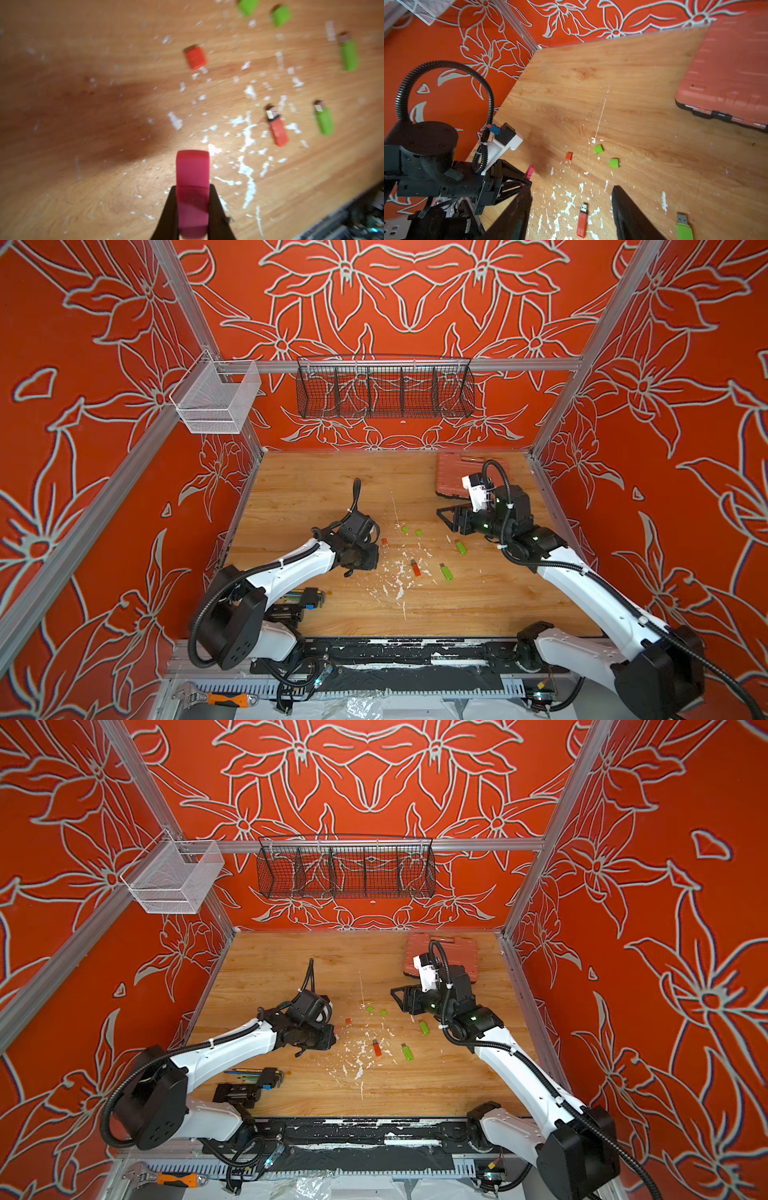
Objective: Close the usb drive cover
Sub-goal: Place the USB drive at the center of the board, then adjust the USB drive at the center of the board.
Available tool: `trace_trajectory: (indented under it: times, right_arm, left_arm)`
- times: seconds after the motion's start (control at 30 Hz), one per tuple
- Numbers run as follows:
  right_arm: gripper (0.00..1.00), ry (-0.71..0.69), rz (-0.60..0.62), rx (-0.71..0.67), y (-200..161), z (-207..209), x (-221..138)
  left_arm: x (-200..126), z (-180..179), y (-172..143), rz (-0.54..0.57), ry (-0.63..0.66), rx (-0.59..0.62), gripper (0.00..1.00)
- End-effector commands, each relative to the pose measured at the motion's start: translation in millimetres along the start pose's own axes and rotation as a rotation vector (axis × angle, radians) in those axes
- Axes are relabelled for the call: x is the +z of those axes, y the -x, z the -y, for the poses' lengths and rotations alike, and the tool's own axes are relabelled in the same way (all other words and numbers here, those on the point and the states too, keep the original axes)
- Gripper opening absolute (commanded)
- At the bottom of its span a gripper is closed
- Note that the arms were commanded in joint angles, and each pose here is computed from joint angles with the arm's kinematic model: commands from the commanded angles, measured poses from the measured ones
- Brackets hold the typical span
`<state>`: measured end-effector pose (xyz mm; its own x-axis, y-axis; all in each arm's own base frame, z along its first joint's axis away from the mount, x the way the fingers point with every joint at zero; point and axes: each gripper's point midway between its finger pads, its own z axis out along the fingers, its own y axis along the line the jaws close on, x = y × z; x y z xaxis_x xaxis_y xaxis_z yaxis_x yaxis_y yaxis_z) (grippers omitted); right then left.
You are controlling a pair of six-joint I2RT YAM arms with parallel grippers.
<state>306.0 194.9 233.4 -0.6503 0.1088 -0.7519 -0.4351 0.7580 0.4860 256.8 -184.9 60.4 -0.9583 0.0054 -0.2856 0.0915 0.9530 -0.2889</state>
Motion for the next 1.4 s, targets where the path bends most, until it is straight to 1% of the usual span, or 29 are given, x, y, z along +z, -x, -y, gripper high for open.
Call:
trace_trajectory:
  times: [0.0,0.1,0.2,0.27,0.43,0.47,0.57,0.63,0.7,0.77,0.83,0.93,1.0,1.03,1.07,1.13,1.17,1.2,1.23,1.3,1.37]
  right_arm:
    - [0.64,-0.025,0.005,0.009,-4.3,3.5,-0.2]
    - [0.64,-0.036,-0.001,0.017,-10.6,6.4,-1.5]
    - [0.64,-0.046,-0.006,0.021,-15.2,9.2,-2.8]
    - [0.65,-0.050,-0.011,0.022,-17.3,10.0,-2.9]
    - [0.65,-0.059,-0.014,0.018,-19.4,12.3,-2.4]
    - [0.65,-0.061,-0.016,0.017,-19.6,12.8,-2.1]
    - [0.65,-0.068,-0.015,0.009,-18.5,12.8,-4.0]
    - [0.65,-0.072,-0.012,0.003,-17.6,13.1,-5.5]
    - [0.65,-0.075,-0.012,-0.005,-16.1,12.0,-7.5]
    - [0.65,-0.080,-0.010,-0.013,-15.4,12.0,-9.8]
    - [0.65,-0.091,-0.005,-0.018,-13.7,12.5,-12.5]
    - [0.66,-0.154,-0.018,-0.009,-13.9,21.5,-15.8]
    - [0.65,-0.163,-0.083,-0.006,-21.7,23.4,-11.6]
    - [0.62,-0.157,-0.137,-0.012,-28.7,21.0,-5.7]
    - [0.61,-0.181,-0.203,-0.038,-41.1,20.1,1.0]
    - [0.60,-0.259,-0.348,-0.163,-70.0,11.6,16.7]
    - [0.60,-0.269,-0.407,-0.198,-80.8,5.0,24.2]
    - [0.60,-0.266,-0.487,-0.196,-96.9,-0.4,34.0]
    - [0.58,-0.251,-0.546,-0.165,-111.7,-4.7,43.5]
    - [0.56,-0.229,-0.618,-0.117,-135.6,-12.0,59.1]
    - [0.55,-0.235,-0.686,-0.111,-159.5,-16.8,71.1]
  left_arm:
    - [12.2,-32.1,-12.4,-0.036,0.162,-0.090,0.00]
    - [22.0,-39.8,-17.9,-0.059,0.194,-0.097,0.00]
    - [29.1,-43.0,-21.9,-0.083,0.207,-0.105,0.02]
    - [32.9,-43.7,-23.7,-0.095,0.207,-0.108,0.08]
    - [35.9,-47.1,-25.3,-0.107,0.208,-0.115,0.18]
    - [35.8,-48.6,-26.2,-0.111,0.210,-0.119,0.21]
    - [34.5,-53.7,-26.3,-0.120,0.219,-0.131,0.36]
    - [31.7,-56.4,-25.0,-0.119,0.233,-0.132,0.42]
    - [29.0,-56.6,-22.2,-0.115,0.234,-0.129,0.50]
    - [26.3,-55.8,-18.3,-0.109,0.234,-0.127,0.55]
    - [19.5,-53.0,-10.3,-0.092,0.236,-0.126,0.60]
    - [-1.8,-41.6,12.6,-0.028,0.220,-0.118,0.67]
    - [-19.2,-31.4,28.1,0.027,0.191,-0.116,0.71]
    - [-29.1,-25.7,35.0,0.058,0.170,-0.116,0.73]
    - [-38.9,-20.9,41.4,0.091,0.150,-0.119,0.75]
    - [-55.3,-16.4,48.8,0.139,0.127,-0.124,0.79]
    - [-62.7,-15.2,51.8,0.158,0.115,-0.125,0.80]
    - [-67.7,-15.4,53.0,0.164,0.110,-0.127,0.81]
    - [-72.0,-16.9,53.2,0.167,0.112,-0.133,0.81]
    - [-77.3,-19.5,51.8,0.167,0.110,-0.138,0.81]
    - [-79.6,-23.8,48.2,0.167,0.107,-0.148,0.81]
